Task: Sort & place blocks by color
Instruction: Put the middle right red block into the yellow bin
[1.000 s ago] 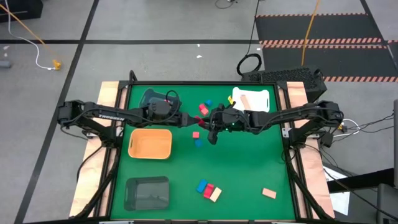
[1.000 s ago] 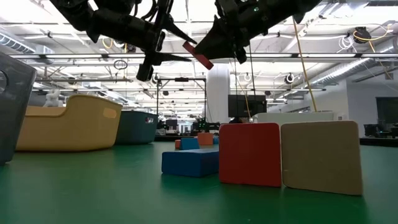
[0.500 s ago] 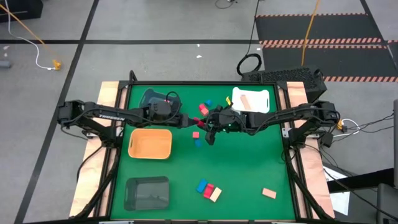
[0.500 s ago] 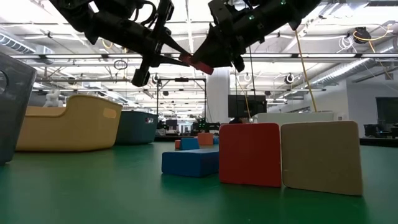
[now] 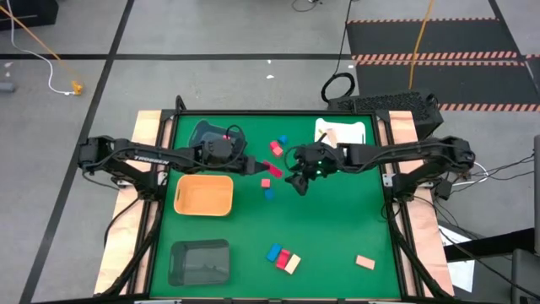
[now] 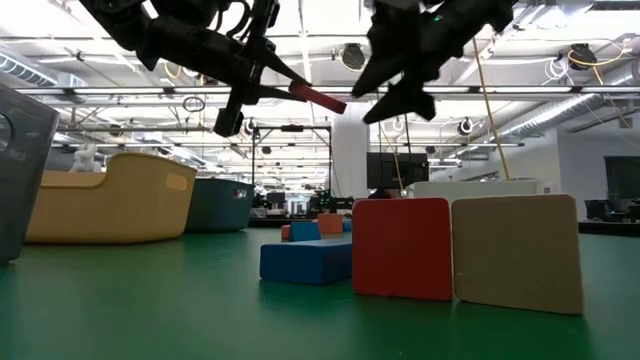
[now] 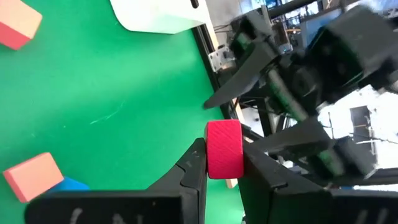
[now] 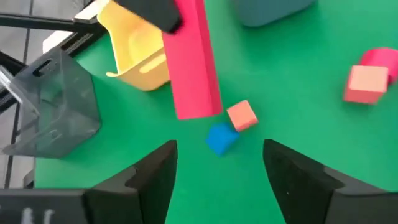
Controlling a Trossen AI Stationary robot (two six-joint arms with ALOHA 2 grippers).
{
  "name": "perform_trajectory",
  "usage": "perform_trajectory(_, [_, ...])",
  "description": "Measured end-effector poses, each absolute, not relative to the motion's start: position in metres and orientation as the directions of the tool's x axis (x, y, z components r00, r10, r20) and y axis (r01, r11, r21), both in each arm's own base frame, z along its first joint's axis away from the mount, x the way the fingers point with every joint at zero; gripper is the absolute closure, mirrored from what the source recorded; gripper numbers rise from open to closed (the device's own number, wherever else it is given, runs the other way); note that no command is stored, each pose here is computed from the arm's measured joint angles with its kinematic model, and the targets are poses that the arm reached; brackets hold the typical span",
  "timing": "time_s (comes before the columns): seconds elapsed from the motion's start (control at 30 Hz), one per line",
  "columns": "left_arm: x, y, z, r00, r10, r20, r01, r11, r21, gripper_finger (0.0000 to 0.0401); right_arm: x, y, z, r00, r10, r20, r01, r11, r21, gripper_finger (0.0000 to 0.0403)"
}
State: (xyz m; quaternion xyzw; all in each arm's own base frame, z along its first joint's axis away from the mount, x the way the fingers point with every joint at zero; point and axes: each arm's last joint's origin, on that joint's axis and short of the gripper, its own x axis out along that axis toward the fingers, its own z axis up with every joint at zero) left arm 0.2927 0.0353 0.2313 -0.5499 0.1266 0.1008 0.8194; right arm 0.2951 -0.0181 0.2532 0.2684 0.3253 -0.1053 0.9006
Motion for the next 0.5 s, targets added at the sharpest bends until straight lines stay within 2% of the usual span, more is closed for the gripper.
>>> perform_trajectory(0.1, [0.292,0.035,0.23,0.945,0.003,-0.328,-0.305,0.378,-0.874,0.034,0.28,-0.017,0.263,0.748,-0.014,-0.664,0.398,0.81,0.43,0.0171])
perform_trajectory(0.33, [0.279,0.027,0.235,0.901,-0.203,-0.384,-0.28,0.405,-0.871,0.034,0.253,-0.012,0.272,0.681,-0.001,-0.732,0.527,0.695,0.49,0.0185])
perform_trajectory(0.5, [0.25,0.017,0.255,0.866,-0.263,-0.424,-0.292,0.421,-0.859,0.034,0.249,0.002,0.261,0.658,0.039,-0.752,0.522,0.696,0.493,0.0193])
